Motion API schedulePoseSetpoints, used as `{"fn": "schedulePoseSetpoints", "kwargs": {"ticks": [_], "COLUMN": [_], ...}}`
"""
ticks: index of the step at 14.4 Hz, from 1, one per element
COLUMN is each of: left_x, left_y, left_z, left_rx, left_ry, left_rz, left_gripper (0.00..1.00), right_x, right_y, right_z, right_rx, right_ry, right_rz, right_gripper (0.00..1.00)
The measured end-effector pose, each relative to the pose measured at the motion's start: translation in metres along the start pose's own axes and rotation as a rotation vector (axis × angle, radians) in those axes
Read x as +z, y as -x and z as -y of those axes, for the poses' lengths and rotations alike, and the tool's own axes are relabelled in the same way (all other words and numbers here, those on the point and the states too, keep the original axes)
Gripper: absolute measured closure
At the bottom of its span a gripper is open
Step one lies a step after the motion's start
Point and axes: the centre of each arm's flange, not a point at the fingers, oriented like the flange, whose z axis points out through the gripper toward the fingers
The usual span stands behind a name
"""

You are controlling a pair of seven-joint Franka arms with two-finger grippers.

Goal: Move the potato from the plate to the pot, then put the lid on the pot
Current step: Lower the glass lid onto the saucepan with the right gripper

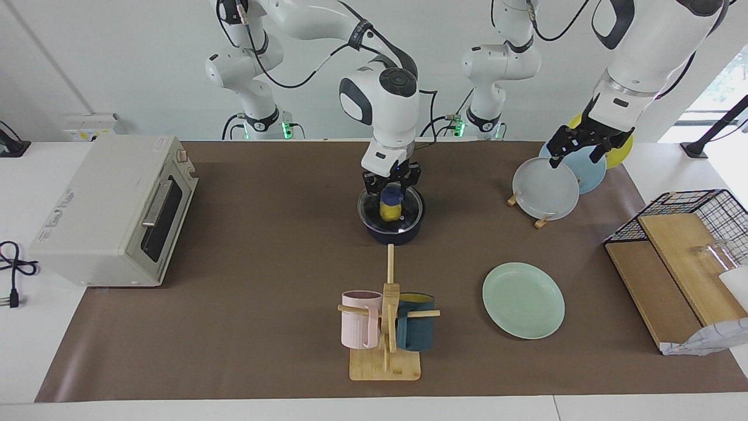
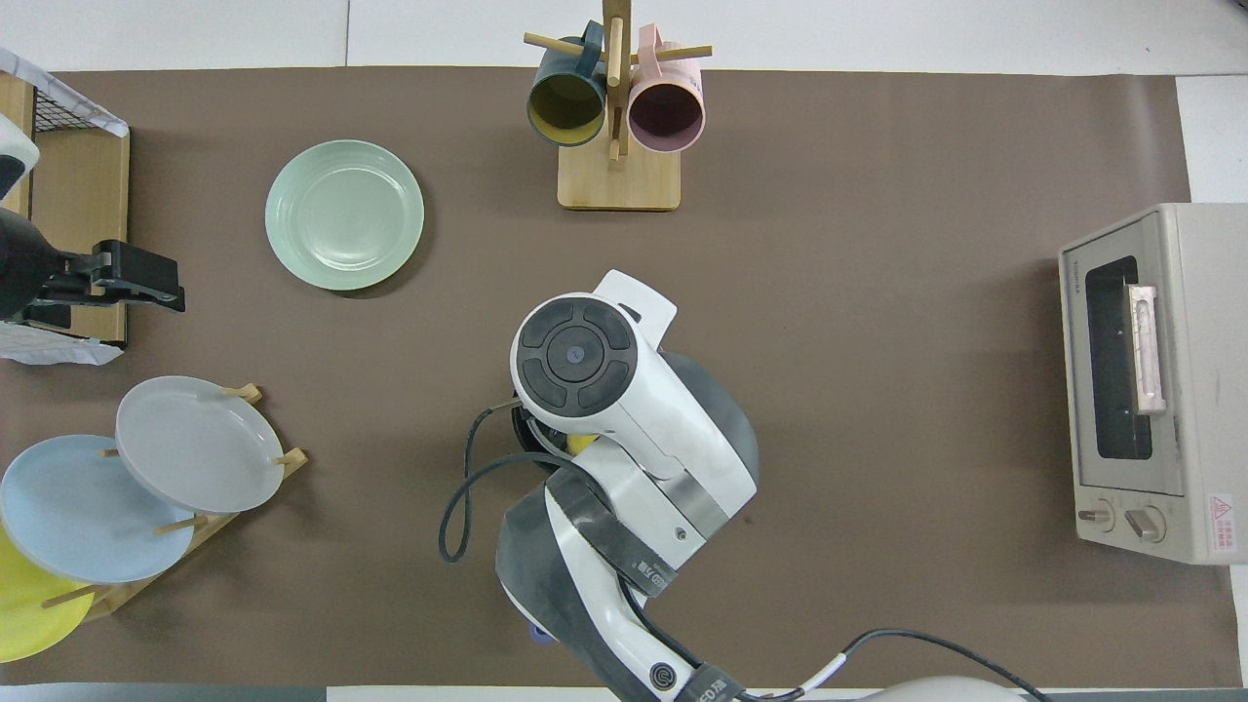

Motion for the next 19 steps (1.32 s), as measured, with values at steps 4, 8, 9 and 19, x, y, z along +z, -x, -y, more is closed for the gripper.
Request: {"fn": "schedulePoseSetpoints", "kwargs": {"ticks": [4, 8, 9, 19], "left_x": [-0.007, -0.010, -0.010, -0.001], "left_y": [0.003, 0.002, 0.002, 0.004], "left_z": [-0.001, 0.000, 0.000, -0.002], "left_rx": [0.008, 0.008, 0.007, 0.008], "left_ry": [0.002, 0.003, 0.003, 0.019], "left_rz": [-0.016, -0.022, -0.022, 0.007], "left_gripper": [0.00, 0.00, 0.00, 0.00], "right_x": [0.009, 0.015, 0.015, 0.021], "right_y": [0.006, 0.010, 0.011, 0.019], "right_z": [0.008, 0.011, 0.012, 0.014], "right_rx": [-0.011, -0.017, -0.020, 0.016], "right_ry": [-0.005, -0.014, -0.014, -0.008], "right_rz": [-0.007, -0.023, -0.023, -0.010], "right_gripper": [0.34, 0.34, 0.34, 0.34]}}
